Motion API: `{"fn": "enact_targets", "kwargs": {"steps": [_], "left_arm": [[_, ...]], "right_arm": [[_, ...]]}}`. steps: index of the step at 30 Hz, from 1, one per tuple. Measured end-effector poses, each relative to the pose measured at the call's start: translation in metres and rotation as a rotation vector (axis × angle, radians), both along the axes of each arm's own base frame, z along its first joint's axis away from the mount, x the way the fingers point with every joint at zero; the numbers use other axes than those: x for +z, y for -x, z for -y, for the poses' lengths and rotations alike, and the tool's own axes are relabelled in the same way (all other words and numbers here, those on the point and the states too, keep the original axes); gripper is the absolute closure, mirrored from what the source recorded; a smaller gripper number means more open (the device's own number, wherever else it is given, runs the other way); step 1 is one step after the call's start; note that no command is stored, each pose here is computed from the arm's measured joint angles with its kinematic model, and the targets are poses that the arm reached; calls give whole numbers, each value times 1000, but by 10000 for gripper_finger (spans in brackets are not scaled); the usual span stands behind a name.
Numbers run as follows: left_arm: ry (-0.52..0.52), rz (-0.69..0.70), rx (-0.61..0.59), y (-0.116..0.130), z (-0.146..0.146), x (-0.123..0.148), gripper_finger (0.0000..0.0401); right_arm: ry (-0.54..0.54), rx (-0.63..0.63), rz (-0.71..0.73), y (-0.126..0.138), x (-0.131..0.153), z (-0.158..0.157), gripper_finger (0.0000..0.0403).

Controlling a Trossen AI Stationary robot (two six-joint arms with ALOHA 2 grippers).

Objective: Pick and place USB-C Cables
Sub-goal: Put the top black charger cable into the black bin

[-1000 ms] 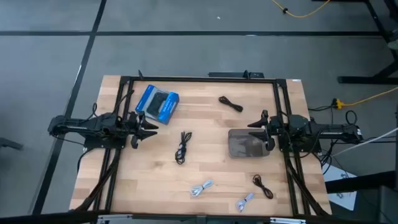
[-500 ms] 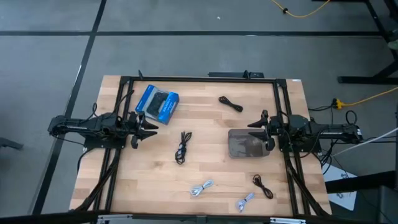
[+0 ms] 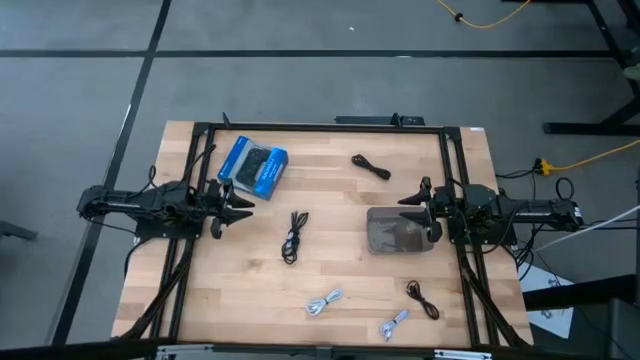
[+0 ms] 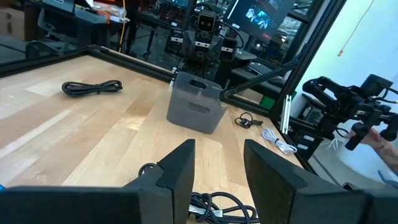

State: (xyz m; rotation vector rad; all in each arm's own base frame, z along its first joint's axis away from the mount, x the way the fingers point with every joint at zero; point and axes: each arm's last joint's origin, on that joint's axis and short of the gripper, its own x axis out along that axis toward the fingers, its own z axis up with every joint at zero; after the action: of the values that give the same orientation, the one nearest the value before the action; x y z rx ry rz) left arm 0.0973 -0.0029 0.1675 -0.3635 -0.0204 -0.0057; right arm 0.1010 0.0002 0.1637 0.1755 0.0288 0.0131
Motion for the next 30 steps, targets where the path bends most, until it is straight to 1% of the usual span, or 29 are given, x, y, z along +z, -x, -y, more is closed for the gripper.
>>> {"fn": "enact_targets", "kwargs": {"steps": [2, 6, 8, 11, 14, 17, 20, 23, 25, 28, 30], "left_arm": [[-37, 11, 24, 0, -1, 1, 271], [-47, 42, 57, 0, -2, 4, 270], [-66, 71, 60, 0, -2, 7, 270], [-98, 113, 66, 1, -2, 11, 270], [-141, 119, 68, 1, -2, 12, 270], [-192, 117, 104, 1, -3, 12, 270], [-195, 114, 131, 1, -3, 12, 270], [-201, 115, 125, 1, -3, 12, 271], [-209, 114, 125, 1, -3, 12, 271], [-198, 116, 118, 1, -3, 12, 271], [-205, 116, 117, 1, -3, 12, 270]], "right_arm": [[-18, -1, 23, 0, 2, 0, 226], [-127, 1, 96, 0, 9, 0, 226], [-117, -27, 151, 1, 15, 1, 226], [-95, -171, 224, 2, 21, 5, 226], [-107, -330, 231, 3, 21, 10, 226], [-119, -455, 233, 4, 21, 13, 226], [-150, -564, 244, 6, 20, 16, 226], [-249, -599, 310, 7, 24, 17, 226], [-272, -592, 376, 9, 30, 17, 226], [-231, -589, 495, 14, 43, 17, 226], [-174, -575, 571, 18, 51, 16, 226]]}}
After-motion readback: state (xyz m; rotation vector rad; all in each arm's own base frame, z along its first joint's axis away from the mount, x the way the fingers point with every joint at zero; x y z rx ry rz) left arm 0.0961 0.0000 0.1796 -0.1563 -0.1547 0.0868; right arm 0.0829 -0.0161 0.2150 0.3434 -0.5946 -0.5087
